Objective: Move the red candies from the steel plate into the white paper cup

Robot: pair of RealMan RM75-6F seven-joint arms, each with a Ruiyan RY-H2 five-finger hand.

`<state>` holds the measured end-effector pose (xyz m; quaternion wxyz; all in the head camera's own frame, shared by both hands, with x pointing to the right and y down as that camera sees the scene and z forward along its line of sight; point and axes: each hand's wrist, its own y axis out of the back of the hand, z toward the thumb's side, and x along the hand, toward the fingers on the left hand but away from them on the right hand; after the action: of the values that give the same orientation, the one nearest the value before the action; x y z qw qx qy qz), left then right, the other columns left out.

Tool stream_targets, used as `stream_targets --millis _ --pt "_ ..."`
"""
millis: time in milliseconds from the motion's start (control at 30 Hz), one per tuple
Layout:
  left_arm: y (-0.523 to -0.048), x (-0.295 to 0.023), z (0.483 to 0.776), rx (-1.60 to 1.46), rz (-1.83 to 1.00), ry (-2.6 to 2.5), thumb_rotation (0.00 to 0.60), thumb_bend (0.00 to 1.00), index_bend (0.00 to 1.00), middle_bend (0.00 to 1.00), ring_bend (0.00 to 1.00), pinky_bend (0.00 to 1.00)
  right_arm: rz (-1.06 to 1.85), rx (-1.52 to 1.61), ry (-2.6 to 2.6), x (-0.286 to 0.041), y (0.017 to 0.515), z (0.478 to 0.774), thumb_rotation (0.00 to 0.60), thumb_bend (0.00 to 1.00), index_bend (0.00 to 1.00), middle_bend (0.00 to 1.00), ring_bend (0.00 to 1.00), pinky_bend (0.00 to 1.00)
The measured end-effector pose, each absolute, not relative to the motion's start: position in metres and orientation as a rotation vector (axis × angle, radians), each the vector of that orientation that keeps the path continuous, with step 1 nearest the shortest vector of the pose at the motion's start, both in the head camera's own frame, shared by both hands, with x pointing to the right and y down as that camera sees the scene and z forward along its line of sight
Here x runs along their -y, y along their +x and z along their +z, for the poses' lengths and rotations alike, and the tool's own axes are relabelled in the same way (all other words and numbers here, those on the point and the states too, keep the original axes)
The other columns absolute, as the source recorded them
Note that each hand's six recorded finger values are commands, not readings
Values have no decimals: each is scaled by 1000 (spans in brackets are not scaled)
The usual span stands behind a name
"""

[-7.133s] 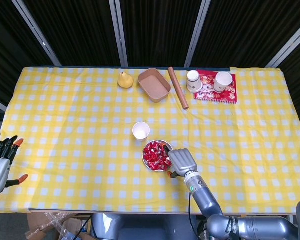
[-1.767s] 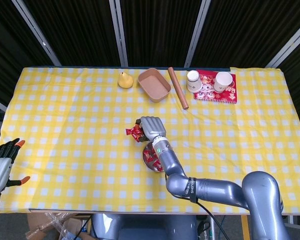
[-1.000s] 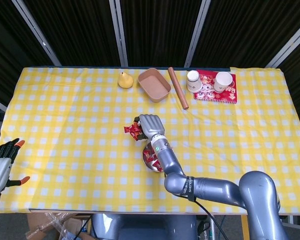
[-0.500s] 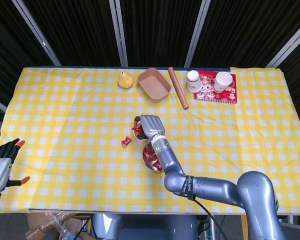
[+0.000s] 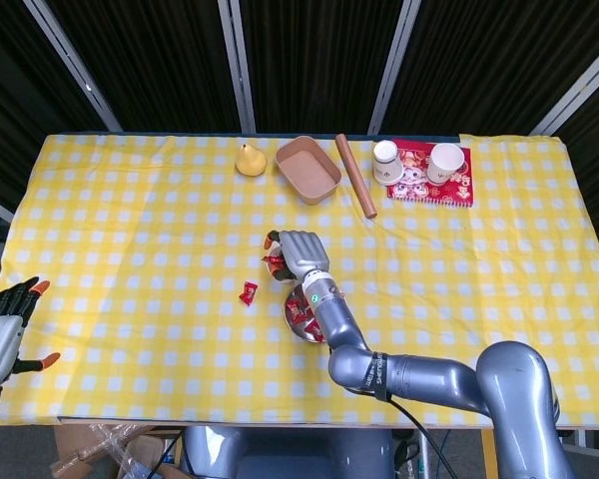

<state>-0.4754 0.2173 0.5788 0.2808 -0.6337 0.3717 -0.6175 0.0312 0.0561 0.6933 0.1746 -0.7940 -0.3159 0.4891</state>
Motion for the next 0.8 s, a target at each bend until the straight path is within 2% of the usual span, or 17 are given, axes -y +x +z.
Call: stream_targets --millis 133,400,800 --pt "-476 -217 579 -998 -1655 -1700 600 9 0 0 0 0 1381 897 -2250 -57 30 692 600 543 307 866 933 905" --pt "-476 -217 579 -1001 -1656 -1704 600 9 0 0 0 0 1384 887 -2241 -58 30 693 600 433 227 866 933 905" --pt "-476 -217 579 -1002 -1659 -1706 600 8 0 0 0 0 1380 912 -2218 -53 32 694 600 407 198 866 927 905"
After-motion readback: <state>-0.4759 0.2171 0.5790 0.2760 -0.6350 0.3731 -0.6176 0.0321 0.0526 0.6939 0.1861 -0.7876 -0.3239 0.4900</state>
